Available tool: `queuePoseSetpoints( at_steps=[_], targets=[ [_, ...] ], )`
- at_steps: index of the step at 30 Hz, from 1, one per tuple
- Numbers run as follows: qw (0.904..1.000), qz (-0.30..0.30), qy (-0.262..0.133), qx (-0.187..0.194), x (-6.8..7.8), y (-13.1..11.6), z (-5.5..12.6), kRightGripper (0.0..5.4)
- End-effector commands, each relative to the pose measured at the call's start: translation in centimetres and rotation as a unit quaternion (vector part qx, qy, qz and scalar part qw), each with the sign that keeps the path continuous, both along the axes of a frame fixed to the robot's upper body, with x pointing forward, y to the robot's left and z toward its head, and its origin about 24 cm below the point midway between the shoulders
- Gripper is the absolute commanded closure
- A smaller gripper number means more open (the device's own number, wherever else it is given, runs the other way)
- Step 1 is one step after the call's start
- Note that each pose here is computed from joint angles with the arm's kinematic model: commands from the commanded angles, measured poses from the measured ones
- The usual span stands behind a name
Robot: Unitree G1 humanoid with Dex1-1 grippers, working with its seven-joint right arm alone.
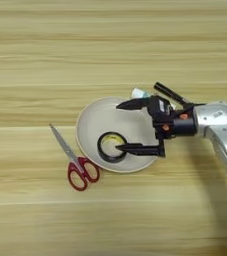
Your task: Move the objects on the table
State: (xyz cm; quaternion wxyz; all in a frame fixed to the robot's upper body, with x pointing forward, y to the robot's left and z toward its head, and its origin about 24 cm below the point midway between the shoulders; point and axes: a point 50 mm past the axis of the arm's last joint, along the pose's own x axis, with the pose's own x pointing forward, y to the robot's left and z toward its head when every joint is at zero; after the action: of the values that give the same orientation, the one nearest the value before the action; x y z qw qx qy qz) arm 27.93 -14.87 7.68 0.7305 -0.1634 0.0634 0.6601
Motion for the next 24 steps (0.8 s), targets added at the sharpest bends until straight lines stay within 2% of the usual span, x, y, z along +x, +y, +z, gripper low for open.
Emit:
queuePoseSetpoints(
  at_steps=[1,7,24],
  targets=[
    [0.9983,-0.007,-0.055,-0.017,1.1,0.2,1.8,0.04],
    [0.9974,-0.006,-0.059,-0.040,1.2,0.4,1.0,0.04],
    [0.9954,0.004,-0.067,-0.067,1.4,1.0,0.3,0.04]
  ],
)
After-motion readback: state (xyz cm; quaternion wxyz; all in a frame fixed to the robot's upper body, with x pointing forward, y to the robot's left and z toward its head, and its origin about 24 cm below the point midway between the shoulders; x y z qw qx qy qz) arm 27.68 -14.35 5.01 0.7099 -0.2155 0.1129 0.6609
